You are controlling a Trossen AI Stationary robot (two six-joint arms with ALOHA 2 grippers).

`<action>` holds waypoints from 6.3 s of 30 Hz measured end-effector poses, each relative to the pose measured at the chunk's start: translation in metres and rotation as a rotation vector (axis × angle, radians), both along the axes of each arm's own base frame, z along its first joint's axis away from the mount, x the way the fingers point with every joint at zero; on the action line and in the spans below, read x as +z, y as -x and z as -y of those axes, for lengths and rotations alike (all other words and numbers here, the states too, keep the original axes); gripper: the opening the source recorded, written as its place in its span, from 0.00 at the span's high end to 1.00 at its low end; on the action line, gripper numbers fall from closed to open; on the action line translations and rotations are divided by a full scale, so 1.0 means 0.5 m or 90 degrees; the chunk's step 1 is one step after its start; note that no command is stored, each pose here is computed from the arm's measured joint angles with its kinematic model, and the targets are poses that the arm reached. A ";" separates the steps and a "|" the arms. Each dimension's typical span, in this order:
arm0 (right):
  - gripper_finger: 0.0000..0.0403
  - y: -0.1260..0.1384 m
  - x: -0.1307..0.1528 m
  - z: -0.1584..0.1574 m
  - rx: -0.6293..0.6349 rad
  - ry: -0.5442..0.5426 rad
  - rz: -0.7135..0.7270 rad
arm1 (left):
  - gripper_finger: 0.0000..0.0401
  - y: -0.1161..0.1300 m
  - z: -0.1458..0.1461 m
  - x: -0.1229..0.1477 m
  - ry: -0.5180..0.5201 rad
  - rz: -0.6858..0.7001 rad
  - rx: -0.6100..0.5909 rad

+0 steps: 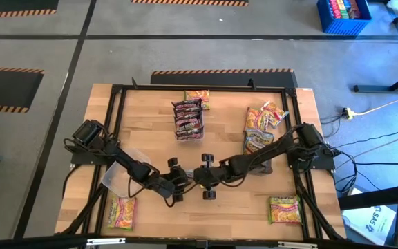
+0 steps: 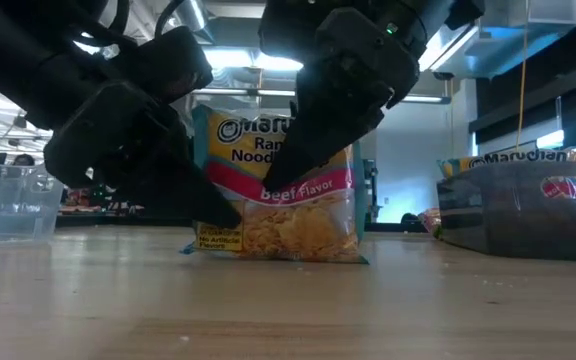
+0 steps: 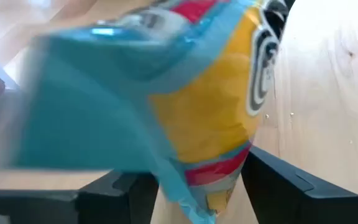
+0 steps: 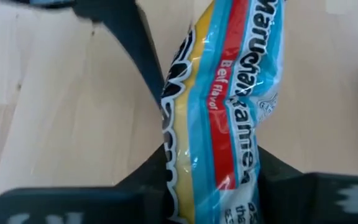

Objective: Sort Maruchan noodles
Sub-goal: Put the blue noodle pack into the black bin

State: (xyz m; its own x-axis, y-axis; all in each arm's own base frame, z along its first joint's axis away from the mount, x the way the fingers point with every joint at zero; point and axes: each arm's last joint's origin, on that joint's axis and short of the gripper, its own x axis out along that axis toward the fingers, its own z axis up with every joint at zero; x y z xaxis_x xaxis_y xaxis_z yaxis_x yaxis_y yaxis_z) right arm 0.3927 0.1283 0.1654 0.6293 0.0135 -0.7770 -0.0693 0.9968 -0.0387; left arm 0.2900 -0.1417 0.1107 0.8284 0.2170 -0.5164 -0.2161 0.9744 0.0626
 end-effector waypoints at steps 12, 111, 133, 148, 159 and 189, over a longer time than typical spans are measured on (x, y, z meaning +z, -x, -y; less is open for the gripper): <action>0.77 0.082 0.097 -0.033 -0.015 0.052 -0.020 | 0.47 0.012 0.027 0.015 -0.025 0.013 -0.047; 0.77 0.467 0.183 0.510 -0.723 0.040 -0.182 | 0.47 -0.024 -0.066 0.004 -0.066 -0.061 -0.042; 0.97 0.465 -0.008 0.666 -0.712 -0.078 -0.444 | 0.47 -0.043 -0.122 0.002 -0.062 -0.078 -0.034; 0.97 0.436 -0.005 0.692 -0.666 -0.071 -0.309 | 0.47 -0.043 -0.124 0.003 -0.076 -0.080 -0.039; 0.96 0.417 -0.001 0.702 -0.621 -0.109 -0.221 | 0.47 -0.043 -0.124 0.003 -0.076 -0.080 -0.039; 0.91 0.405 0.023 0.724 -0.679 -0.078 -0.200 | 0.47 -0.043 -0.124 0.003 -0.073 -0.081 -0.043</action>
